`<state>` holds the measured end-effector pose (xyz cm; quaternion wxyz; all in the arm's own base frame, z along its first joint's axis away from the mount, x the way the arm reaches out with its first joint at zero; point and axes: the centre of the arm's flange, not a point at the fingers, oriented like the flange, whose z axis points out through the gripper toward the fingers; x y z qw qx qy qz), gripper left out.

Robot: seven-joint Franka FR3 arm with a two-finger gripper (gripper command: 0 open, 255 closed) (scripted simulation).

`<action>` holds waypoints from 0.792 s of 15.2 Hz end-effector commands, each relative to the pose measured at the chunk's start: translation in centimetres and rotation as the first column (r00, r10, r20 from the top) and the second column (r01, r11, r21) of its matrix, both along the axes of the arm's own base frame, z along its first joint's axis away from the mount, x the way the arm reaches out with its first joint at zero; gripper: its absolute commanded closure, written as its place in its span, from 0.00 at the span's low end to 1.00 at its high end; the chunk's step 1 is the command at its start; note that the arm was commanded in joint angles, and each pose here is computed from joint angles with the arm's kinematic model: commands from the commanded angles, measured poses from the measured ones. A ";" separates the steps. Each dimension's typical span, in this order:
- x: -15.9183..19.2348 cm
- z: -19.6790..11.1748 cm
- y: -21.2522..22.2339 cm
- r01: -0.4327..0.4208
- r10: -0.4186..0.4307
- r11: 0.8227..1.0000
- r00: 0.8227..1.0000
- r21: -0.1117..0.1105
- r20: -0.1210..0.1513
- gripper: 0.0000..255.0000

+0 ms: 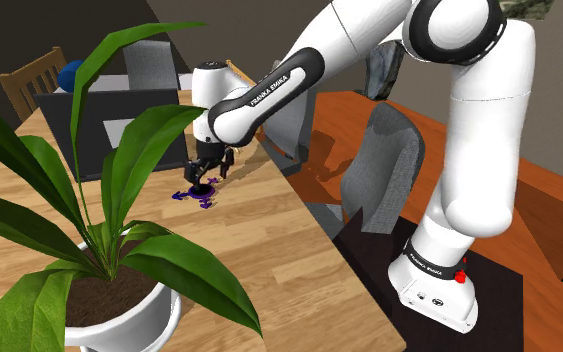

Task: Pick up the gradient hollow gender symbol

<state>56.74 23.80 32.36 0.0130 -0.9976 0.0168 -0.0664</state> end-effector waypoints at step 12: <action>1.2 -4.6 0.9 0.003 -0.003 1.000 1.000 0.005 0.008 1.00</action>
